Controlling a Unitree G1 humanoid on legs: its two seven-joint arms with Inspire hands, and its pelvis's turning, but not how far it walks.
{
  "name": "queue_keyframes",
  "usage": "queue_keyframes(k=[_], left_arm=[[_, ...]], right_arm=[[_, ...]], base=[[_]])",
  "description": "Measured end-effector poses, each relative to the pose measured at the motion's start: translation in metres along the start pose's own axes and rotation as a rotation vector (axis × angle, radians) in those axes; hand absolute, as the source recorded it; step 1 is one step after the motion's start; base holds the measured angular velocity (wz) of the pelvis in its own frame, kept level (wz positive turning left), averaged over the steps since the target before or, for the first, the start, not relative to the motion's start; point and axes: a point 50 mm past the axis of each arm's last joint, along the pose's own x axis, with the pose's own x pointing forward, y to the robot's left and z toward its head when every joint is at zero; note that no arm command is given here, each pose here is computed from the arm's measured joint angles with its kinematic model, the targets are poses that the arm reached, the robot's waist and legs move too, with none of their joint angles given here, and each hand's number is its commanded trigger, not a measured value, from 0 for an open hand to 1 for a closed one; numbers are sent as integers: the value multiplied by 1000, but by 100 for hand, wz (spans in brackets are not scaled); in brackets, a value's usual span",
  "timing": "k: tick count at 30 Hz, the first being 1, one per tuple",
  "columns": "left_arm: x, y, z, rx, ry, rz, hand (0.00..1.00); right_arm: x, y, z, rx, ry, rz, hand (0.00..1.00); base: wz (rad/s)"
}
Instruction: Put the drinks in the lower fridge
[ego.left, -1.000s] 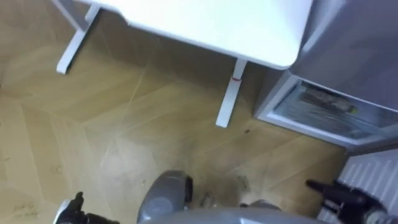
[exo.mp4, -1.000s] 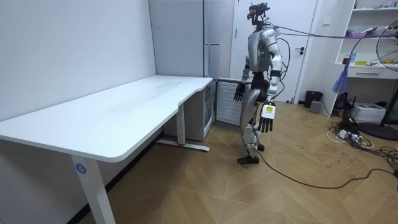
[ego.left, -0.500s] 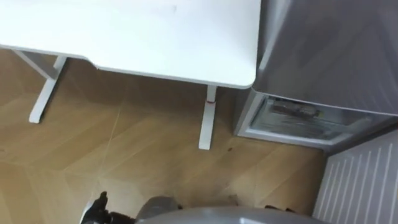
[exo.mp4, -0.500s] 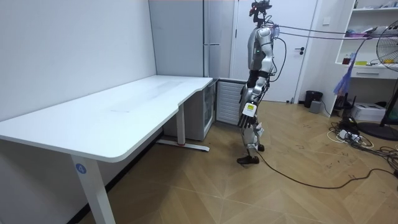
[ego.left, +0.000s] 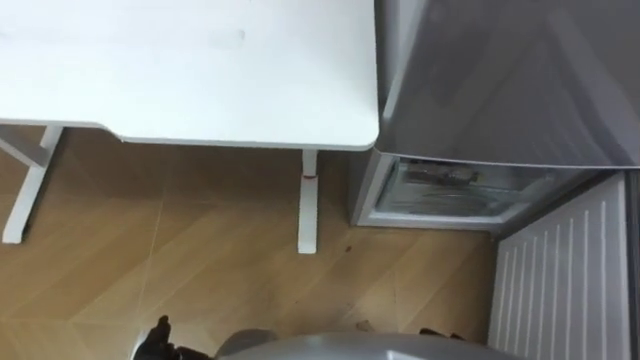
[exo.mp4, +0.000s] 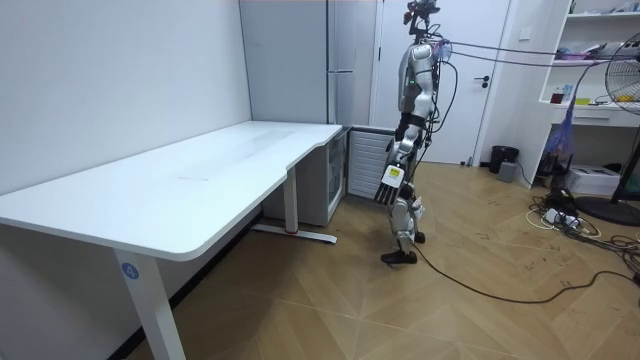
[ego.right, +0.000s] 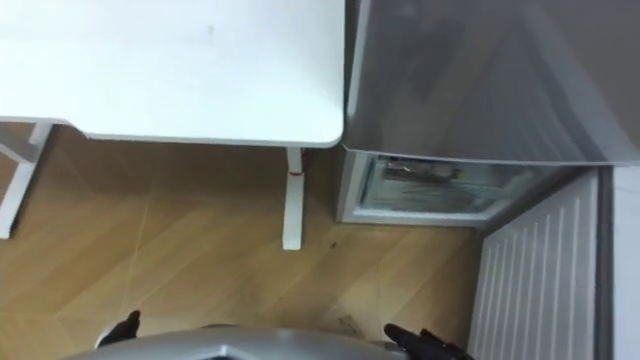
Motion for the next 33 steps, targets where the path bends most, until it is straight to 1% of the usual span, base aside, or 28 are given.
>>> queue_keyframes(k=[6, 10, 16, 18, 23, 26, 28, 30, 33], left_arm=[[0, 0, 1, -12, 1, 6, 0], [1, 1, 2, -29, 6, 22, 0], [1, 3, 3, -44, 4, 30, 0], [2, 5, 4, -55, 0, 36, 0], [2, 14, 3, -105, 3, 67, 0], [2, 19, 4, -79, -6, 86, 0], [2, 22, 5, -61, -13, 92, 0], [2, 25, 6, -58, -21, 102, 0], [1, 28, 5, -54, -38, 126, 0]], right_arm=[[1, 0, -1, -2, 14, -14, 0], [2, 2, 3, -32, 20, -31, 0], [7, 11, 23, -170, 5, -48, 0], [6, 9, 30, -206, -2, -62, 0], [-1, 2, 60, -251, -103, -123, 0], [-10, 4, 94, -347, -233, -151, 0], [-14, 7, 106, -385, -293, -161, 0], [-17, 11, 114, -426, -338, -170, 0], [-18, 15, 119, -501, -357, -185, 0]], base=[[-6], [-6], [-7], [-8], [-8], [-4], [0], [0], [-6]])
